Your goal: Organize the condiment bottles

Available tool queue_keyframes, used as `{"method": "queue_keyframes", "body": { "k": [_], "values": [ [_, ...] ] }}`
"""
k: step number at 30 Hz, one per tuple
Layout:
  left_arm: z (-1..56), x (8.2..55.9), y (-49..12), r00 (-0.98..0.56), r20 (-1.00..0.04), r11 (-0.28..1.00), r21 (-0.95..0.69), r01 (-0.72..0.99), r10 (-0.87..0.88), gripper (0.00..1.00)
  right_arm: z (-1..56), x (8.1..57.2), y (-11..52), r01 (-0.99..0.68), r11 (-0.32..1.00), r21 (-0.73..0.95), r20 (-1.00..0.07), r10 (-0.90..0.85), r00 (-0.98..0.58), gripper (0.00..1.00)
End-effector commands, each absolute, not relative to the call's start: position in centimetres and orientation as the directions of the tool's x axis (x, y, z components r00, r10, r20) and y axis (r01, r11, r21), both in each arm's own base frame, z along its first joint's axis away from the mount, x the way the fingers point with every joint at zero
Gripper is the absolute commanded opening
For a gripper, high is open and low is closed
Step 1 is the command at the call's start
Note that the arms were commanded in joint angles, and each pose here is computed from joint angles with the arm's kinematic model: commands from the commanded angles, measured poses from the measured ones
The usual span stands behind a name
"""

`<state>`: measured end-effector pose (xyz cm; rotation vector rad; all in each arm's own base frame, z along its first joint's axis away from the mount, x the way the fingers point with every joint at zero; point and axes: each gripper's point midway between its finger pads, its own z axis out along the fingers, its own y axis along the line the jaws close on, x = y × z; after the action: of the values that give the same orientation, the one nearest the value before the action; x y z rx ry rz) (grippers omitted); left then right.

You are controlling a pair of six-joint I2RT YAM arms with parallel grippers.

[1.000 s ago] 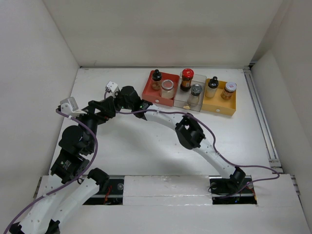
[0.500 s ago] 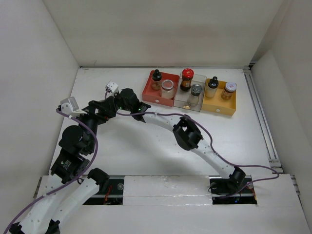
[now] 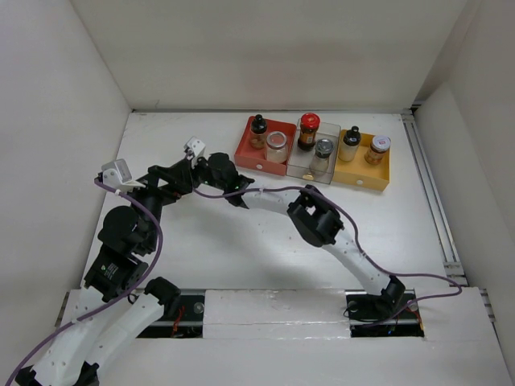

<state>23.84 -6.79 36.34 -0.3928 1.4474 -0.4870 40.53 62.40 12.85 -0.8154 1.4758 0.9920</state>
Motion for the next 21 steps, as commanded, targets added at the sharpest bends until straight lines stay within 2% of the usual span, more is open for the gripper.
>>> {"method": "queue_keyframes", "body": {
  "k": [1,5,6,7,12,13,15,20,21],
  "values": [
    [37.7,23.9,-6.9,0.09,-0.832,0.836,-0.538,0.108,-0.547,1.0,19.6,39.4,60.5,-0.906,0.401,0.134,-0.986,0.146,-0.081,0.63],
    [37.7,23.9,-6.9,0.09,-0.832,0.836,-0.538,0.108,-0.547,1.0,23.1,37.9,56.1,-0.901,0.416,0.125,-0.982,0.179,-0.053,0.61],
    [37.7,23.8,-7.1,0.085,-0.833,0.836,-0.537,0.118,-0.547,1.0,21.2,37.7,54.4,-0.892,0.433,0.126,-0.988,0.14,-0.072,0.61],
    [37.7,23.8,-7.1,0.085,-0.833,0.836,-0.537,0.118,-0.547,1.0,24.9,36.7,53.2,-0.897,0.427,0.112,-0.981,0.19,-0.032,0.61],
    [37.7,23.8,-7.3,0.081,-0.833,0.835,-0.536,0.126,-0.547,1.0,27.6,35.5,46.6,-0.885,0.452,0.114,-0.979,0.2,-0.024,0.59],
    [37.7,23.8,-7.3,0.081,-0.833,0.835,-0.536,0.126,-0.547,1.0,26.4,35.1,45.3,-0.877,0.464,0.123,-0.983,0.178,-0.043,0.59],
    [37.7,23.8,-7.3,0.081,-0.833,0.835,-0.536,0.126,-0.547,1.0,29.1,34.5,42.7,-0.869,0.477,0.133,-0.974,0.223,-0.027,0.58],
    [37.7,23.8,-7.3,0.081,-0.833,0.835,-0.536,0.126,-0.547,1.0,28.9,35.4,34.7,-0.785,0.601,0.148,-0.978,0.205,-0.028,0.58],
    [37.7,23.8,-7.3,0.081,-0.833,0.835,-0.536,0.126,-0.547,1.0,30.3,35.1,32.9,-0.764,0.628,0.148,-0.976,0.216,-0.012,0.58]
  ]
}}
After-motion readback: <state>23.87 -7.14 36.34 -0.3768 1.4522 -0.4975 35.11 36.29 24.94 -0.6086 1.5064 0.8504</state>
